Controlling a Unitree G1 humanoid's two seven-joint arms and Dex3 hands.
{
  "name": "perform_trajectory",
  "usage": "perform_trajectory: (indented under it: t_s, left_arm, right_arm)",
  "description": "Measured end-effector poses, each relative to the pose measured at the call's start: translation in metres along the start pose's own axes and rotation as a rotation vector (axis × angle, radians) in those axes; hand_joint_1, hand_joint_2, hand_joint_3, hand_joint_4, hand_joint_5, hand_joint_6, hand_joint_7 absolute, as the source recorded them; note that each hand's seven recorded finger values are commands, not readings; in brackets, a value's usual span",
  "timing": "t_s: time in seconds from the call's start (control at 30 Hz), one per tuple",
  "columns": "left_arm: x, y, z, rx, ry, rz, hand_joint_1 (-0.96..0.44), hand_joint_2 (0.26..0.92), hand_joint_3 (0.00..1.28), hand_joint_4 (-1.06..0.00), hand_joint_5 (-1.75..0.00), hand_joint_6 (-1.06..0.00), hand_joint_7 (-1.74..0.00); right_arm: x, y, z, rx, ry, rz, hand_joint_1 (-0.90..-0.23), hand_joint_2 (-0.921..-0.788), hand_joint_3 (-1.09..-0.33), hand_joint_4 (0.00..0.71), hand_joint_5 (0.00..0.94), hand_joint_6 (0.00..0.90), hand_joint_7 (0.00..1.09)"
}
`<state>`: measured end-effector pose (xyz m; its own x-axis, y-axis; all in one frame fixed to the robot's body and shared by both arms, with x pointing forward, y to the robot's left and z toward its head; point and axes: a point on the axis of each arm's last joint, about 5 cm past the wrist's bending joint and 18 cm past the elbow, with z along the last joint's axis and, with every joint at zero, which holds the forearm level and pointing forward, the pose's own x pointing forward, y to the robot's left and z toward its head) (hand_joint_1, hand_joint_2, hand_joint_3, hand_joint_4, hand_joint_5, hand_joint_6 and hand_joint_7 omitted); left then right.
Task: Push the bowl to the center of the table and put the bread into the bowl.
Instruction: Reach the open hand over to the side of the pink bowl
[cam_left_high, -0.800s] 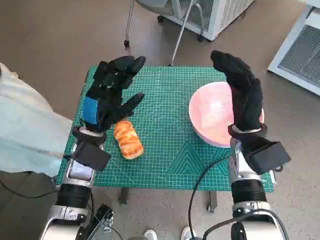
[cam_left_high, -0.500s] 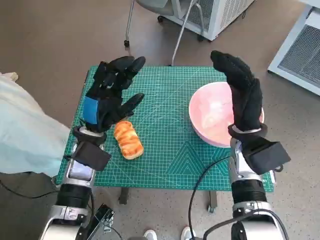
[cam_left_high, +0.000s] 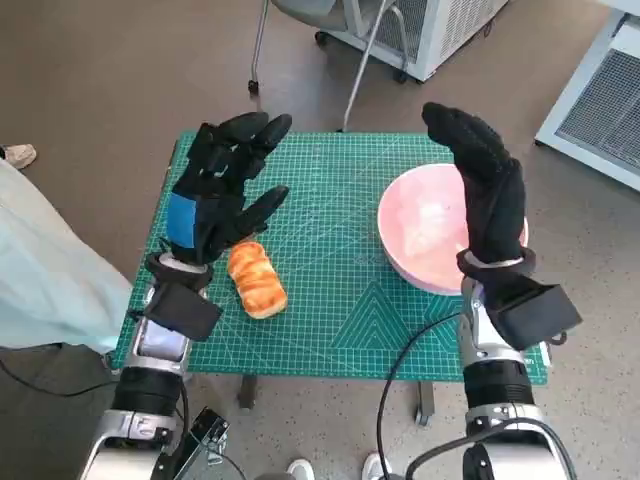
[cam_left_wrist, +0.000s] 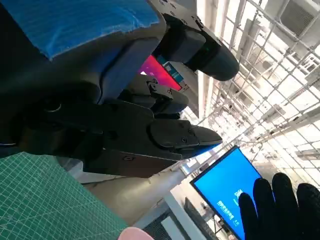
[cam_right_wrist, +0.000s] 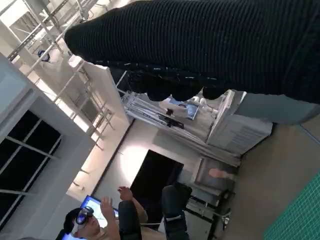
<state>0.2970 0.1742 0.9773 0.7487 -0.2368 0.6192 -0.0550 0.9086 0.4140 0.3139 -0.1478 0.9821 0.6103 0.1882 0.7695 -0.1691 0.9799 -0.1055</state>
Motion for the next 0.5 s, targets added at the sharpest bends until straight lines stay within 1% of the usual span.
perform_trajectory:
  t_s: [0.3,0.43,0.5]
  left_arm:
    - [0.000,0.000,0.000,-0.002,-0.003,0.000,-0.15,0.921,0.26,-0.46,-0.16,-0.29,-0.73]
    - [0.000,-0.001,0.000,-0.003,-0.005,0.001,-0.16,0.921,0.26,-0.46,-0.16,-0.29,-0.73]
    - [0.000,-0.001,0.000,-0.004,-0.004,0.002,-0.16,0.921,0.26,-0.46,-0.16,-0.29,-0.73]
  right_arm:
    - [-0.0016,-0.003,0.000,-0.011,0.006,-0.006,-0.431,-0.907,-0.659,0.474,0.000,0.155,0.83]
    - [-0.0038,-0.012,0.001,-0.034,0.009,-0.020,-0.435,-0.907,-0.657,0.473,0.000,0.153,0.83]
    - [-0.0056,-0.018,0.001,-0.045,0.013,-0.036,-0.442,-0.914,-0.637,0.474,0.001,0.156,0.83]
